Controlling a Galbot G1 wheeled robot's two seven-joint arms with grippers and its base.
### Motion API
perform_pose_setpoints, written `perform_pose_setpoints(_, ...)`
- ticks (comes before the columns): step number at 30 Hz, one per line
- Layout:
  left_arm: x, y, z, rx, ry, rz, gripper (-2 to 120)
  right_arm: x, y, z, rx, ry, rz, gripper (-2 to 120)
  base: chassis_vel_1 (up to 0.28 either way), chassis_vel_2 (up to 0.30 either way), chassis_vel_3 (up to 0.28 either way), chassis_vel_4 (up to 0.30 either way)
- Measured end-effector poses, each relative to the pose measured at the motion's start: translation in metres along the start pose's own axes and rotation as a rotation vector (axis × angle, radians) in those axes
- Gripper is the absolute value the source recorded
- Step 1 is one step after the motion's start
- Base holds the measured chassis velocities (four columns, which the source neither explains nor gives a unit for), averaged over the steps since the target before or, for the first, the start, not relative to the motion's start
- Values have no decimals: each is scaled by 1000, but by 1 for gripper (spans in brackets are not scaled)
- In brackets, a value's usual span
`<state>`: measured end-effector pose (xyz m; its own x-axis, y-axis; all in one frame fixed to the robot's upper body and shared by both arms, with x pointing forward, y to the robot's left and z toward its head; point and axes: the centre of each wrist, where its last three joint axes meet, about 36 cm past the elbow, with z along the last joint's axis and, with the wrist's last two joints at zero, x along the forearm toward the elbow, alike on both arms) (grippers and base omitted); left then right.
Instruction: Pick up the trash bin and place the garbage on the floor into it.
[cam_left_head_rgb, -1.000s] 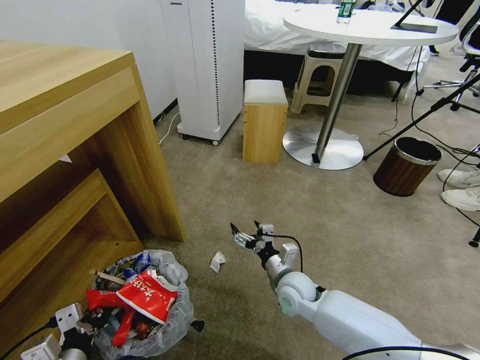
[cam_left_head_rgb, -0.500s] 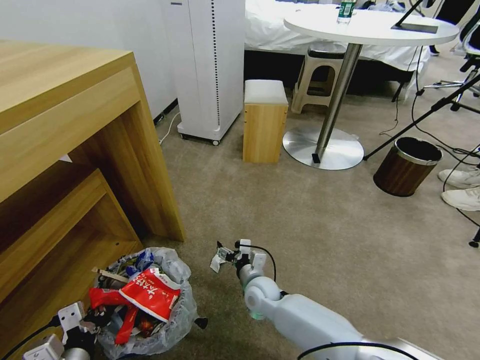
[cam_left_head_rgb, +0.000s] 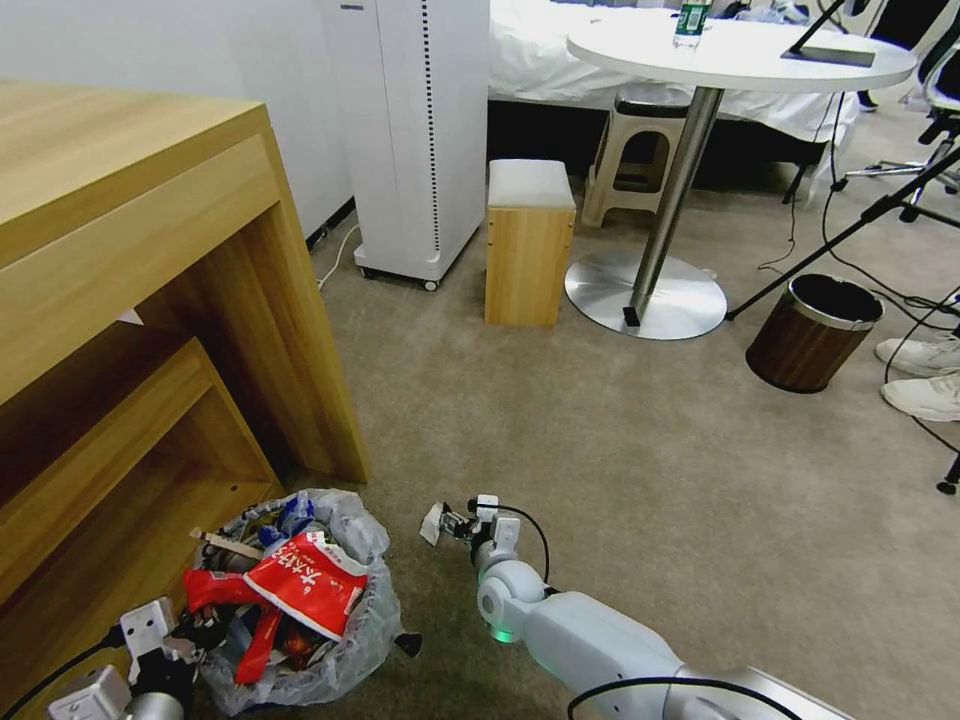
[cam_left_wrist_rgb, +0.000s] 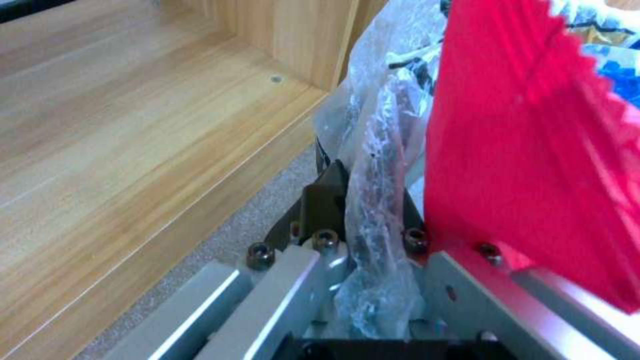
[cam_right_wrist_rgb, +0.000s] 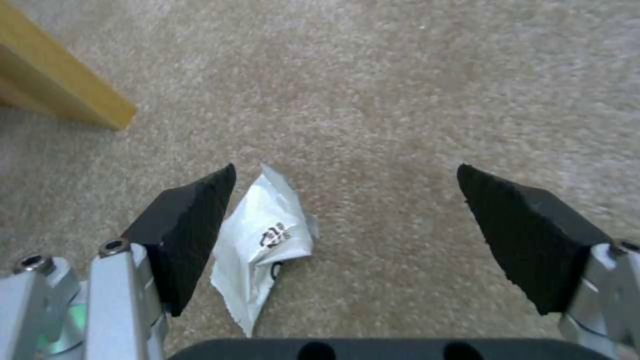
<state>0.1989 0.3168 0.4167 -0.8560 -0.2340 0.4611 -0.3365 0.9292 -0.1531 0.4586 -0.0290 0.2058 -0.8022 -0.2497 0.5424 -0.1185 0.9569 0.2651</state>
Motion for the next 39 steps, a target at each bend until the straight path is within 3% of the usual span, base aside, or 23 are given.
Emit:
perform_pose_setpoints(15,0,-3,-1,6,-8,20,1,-13,15,12,55,34,-30,78,0,0,0,0)
perform_pose_setpoints(24,4,-9,-5,6,-26,50,1,-18,25,24,121,68,-17,59,0,0,0,0)
perform_pose_setpoints(33,5,-11,-7,2,-34,66,1,-22,25,30,165,66,-11,58,0,0,0,0)
perform_pose_setpoints(36,5,-11,-7,2,-38,70,1,-23,23,31,179,54,-15,49,0,0,0,0)
perform_pose_setpoints(39,2,-12,-4,7,-36,73,1,-22,20,33,192,42,-19,32,0,0,0,0)
